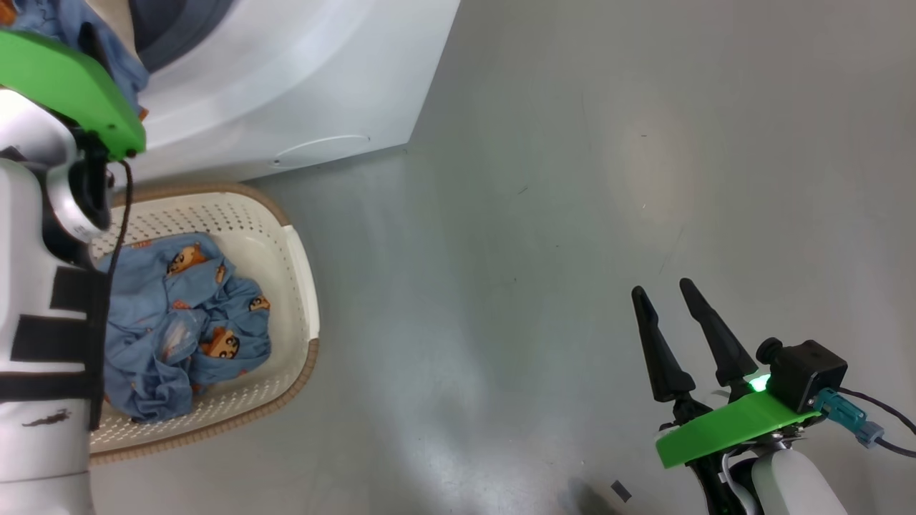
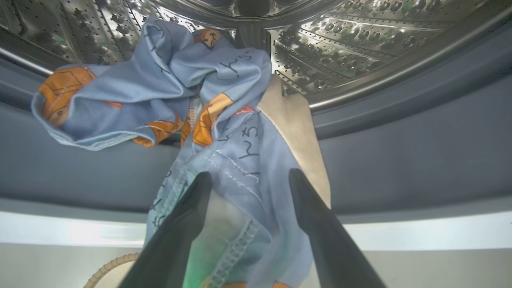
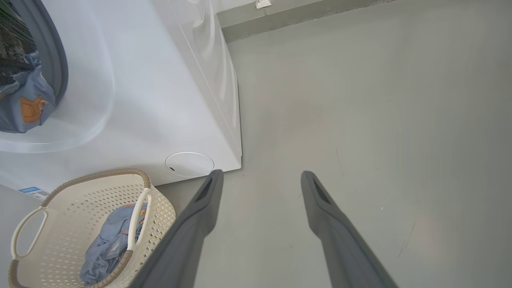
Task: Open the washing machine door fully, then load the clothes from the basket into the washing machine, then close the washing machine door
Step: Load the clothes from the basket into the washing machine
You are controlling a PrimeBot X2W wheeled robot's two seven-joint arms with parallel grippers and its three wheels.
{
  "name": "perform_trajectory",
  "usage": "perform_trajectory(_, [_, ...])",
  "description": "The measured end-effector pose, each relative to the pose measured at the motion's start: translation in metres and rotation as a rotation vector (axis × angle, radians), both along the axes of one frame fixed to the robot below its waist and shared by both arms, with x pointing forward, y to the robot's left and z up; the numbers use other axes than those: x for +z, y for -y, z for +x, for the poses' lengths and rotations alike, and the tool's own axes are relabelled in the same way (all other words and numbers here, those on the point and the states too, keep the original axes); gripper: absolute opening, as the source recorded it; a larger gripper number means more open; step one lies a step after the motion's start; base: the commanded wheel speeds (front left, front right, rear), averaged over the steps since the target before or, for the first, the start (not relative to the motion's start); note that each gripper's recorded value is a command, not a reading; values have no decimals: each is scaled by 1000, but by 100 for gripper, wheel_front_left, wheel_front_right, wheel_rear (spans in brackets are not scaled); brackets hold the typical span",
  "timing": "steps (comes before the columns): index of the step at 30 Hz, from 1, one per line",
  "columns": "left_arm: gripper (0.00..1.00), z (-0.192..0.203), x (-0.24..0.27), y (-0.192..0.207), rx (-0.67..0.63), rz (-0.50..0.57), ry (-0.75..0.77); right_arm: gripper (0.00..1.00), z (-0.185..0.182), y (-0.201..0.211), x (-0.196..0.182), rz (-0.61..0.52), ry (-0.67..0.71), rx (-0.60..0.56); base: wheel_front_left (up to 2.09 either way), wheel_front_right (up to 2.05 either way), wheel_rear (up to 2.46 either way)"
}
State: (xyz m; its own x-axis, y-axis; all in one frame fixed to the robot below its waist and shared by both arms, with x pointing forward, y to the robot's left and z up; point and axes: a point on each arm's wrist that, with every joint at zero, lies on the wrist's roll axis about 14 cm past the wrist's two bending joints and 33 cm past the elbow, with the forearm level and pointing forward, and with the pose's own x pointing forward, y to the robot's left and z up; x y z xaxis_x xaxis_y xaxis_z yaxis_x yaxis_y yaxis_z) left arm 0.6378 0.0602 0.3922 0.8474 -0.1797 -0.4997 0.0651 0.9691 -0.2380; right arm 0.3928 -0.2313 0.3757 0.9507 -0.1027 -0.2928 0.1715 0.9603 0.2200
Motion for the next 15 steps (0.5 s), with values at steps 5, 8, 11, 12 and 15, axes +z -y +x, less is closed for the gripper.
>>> perform_trajectory(5, [100,2,-3,0,11,-11,-34,100,-1,0,1,-1,0,-1,0,0,0])
perform_trajectory(8, [100,2,-7,3,11,-26,-64,100,-2,0,0,-1,-3,1,0,0,0])
perform_trajectory(11, [100,0,-15,8,1,-34,-103,100,-3,-1,0,-2,-6,2,0,0,0])
perform_trajectory(12, [100,-1,-17,10,-1,-39,-112,100,-3,-1,-1,-3,-8,3,0,0,0])
perform_trajectory(15, [100,1,-20,16,-4,-51,-126,100,-5,-1,-2,-6,-14,6,0,0,0])
